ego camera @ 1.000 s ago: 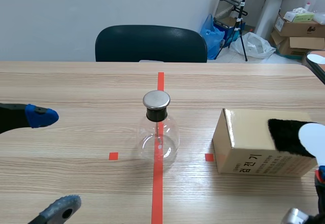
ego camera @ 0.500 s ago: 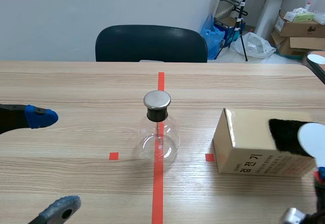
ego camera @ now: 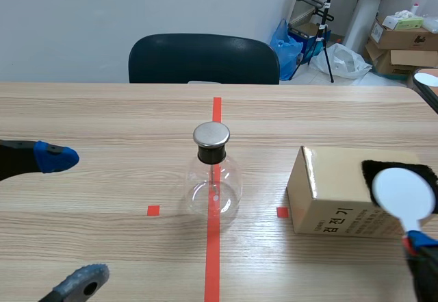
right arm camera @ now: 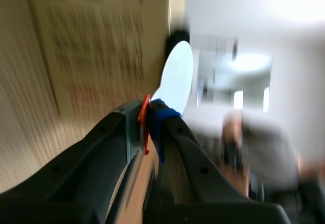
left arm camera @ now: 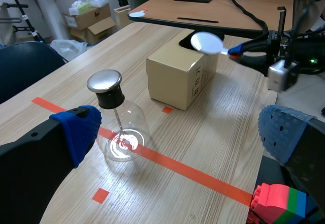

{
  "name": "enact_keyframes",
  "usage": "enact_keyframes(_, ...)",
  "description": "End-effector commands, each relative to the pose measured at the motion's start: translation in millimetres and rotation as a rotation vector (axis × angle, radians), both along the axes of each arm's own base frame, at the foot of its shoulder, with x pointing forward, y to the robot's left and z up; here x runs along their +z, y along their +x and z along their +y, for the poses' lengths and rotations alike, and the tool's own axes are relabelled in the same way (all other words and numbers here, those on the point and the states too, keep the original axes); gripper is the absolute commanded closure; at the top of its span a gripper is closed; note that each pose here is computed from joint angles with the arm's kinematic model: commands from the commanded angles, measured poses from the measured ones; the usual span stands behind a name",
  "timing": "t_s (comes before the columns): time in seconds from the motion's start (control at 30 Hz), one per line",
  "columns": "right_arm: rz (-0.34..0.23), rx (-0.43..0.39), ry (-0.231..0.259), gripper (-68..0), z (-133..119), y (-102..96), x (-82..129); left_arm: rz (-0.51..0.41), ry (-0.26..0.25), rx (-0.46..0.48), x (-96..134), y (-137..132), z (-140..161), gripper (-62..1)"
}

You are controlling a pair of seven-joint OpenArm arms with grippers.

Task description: Do the electroscope experiment

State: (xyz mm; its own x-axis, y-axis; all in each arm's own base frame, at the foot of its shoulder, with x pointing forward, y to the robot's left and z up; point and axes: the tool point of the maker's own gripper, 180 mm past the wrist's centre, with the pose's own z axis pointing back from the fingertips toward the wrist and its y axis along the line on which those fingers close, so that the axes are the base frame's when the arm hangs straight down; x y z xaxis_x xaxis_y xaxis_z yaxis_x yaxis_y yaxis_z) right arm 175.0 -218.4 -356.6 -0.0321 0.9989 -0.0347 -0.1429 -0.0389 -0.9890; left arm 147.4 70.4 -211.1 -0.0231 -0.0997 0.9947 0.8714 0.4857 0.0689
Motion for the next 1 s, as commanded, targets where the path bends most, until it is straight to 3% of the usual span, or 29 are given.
enact_keyframes(0.0,-0.017,0.066,-0.043,-0.9,2,2.5,8,-0.009,-0.035,0.0,6,0,-2,-62.3)
enact_keyframes(0.07,-0.011,0.231,-0.023,-0.9,32,0.0,7,-0.009,-0.035,0.0,6,0,-2,-62.3)
enact_keyframes(0.1,-0.012,0.273,-0.018,-0.9,39,-1.4,7,-0.009,-0.035,0.0,6,0,-2,-62.3)
enact_keyframes(0.13,-0.027,0.257,-0.024,-0.9,37,-0.5,9,-0.009,-0.035,0.0,6,0,-2,-62.3)
enact_keyframes(0.23,-0.036,0.047,-0.046,-0.9,-1,2.6,11,-0.009,-0.033,0.0,6,0,-2,-62.3)
enact_keyframes(0.27,-0.006,0.058,-0.04,-0.9,1,2.0,6,-0.009,-0.033,0.0,6,0,-2,-62.3)
enact_keyframes(0.37,0.003,0.27,-0.02,-0.9,38,-4.0,4,-0.009,-0.032,-0.001,6,0,-2,-62.3)
enact_keyframes(0.4,-0.015,0.269,-0.023,-0.9,39,-3.8,8,-0.008,-0.03,-0.001,6,0,-2,-62.3)
enact_keyframes(0.5,-0.027,0.04,-0.034,-0.9,0,1.5,10,-0.008,-0.03,0.0,5,0,-2,-62.3)
enact_keyframes(0.53,-0.007,0.028,-0.029,-0.9,-2,1.3,6,-0.008,-0.03,-0.001,5,0,-2,-62.3)
enact_keyframes(0.63,0.009,0.238,-0.006,-0.9,36,-3.1,3,-0.008,-0.029,-0.001,5,0,-2,-62.3)
enact_keyframes(0.67,-0.002,0.257,-0.008,-0.9,40,-3.8,5,-0.008,-0.029,-0.001,5,0,-2,-62.3)
enact_keyframes(0.7,-0.022,0.216,-0.012,-0.9,33,-2.2,8,-0.008,-0.028,-0.001,5,0,-2,-62.3)
enact_keyframes(0.77,-0.03,0.057,-0.028,-0.9,6,0.7,9,-0.008,-0.025,-0.002,5,0,-3,-62.3)
enact_keyframes(0.8,-0.023,0.027,-0.034,-0.9,0,0.9,8,-0.008,-0.025,-0.002,5,0,-3,-62.3)
enact_keyframes(0.83,-0.011,0.053,-0.031,-0.9,5,0.6,6,-0.008,-0.025,-0.002,5,0,-3,-62.3)
enact_keyframes(0.9,-0.008,0.189,-0.013,-0.9,30,-1.2,5,-0.008,-0.025,-0.002,5,0,-3,-62.3)
enact_keyframes(0.93,-0.007,0.223,-0.008,-0.9,36,-2.5,5,-0.008,-0.025,-0.002,5,0,-3,-62.3)
enact_keyframes(0.97,-0.01,0.209,-0.004,-0.9,35,-2.5,5,-0.008,-0.025,-0.002,5,0,-3,-62.3)
